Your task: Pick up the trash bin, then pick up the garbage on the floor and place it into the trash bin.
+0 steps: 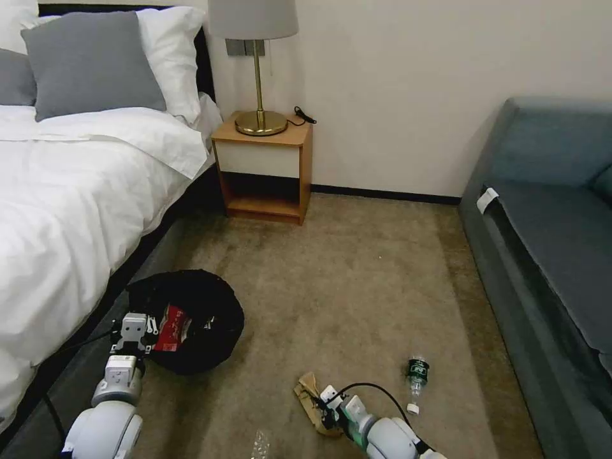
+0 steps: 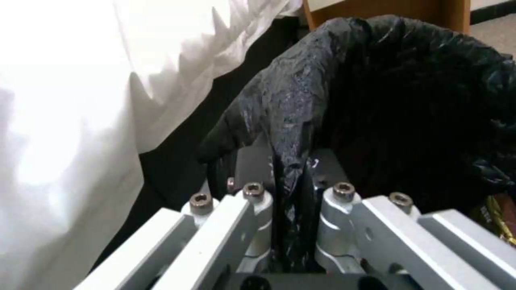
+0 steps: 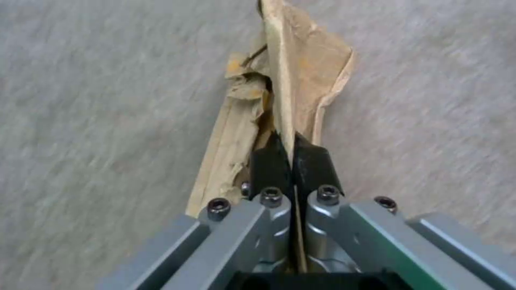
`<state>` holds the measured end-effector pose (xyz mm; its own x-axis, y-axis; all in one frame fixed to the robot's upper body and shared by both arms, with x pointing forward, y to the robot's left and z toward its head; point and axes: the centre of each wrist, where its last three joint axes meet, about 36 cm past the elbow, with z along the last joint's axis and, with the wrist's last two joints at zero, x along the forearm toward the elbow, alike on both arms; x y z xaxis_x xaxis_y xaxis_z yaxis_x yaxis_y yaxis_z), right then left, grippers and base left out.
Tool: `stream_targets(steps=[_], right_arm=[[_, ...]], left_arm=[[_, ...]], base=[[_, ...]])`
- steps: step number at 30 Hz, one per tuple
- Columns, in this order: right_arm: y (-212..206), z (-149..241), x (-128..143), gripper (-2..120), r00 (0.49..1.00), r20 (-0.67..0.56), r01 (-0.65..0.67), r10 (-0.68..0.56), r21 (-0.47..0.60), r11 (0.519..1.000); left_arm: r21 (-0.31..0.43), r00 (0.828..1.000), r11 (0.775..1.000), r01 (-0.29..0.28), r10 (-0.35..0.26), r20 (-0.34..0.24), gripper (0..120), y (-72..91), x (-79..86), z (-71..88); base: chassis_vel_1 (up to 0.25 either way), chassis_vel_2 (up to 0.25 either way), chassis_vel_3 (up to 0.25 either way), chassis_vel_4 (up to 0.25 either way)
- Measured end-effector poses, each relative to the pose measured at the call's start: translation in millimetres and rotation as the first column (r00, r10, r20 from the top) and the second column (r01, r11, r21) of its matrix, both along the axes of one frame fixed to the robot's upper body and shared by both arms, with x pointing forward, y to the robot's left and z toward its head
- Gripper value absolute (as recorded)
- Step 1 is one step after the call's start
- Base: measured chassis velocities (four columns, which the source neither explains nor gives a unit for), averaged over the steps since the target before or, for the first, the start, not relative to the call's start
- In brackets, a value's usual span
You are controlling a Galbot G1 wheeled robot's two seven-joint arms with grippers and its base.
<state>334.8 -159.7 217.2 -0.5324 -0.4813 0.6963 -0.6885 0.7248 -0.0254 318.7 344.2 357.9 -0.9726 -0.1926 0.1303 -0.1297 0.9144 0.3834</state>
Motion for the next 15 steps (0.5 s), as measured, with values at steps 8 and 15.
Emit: stream_targets(steps=[8, 15], right_arm=[[-10.2, 25.5, 48.6, 0, 0.993, 0.073, 0.083, -0.087, 0.058, 0.995], [-4.3, 60.7, 90.0, 0, 0.977, 0.142, 0.131, -0.158, 0.179, 0.975]], left_arm=[[-0.003, 1.0, 1.0, 0.01, -0.01, 0.003, 6, -3.0, 0.5, 1.4], [-0.011, 1.0, 1.0, 0.029, -0.029, 0.011, 6, -12.8, -0.1, 3.7]], base=[[0.0, 0.0, 0.0, 0.0], [0.0, 0.0, 0.0, 0.0]])
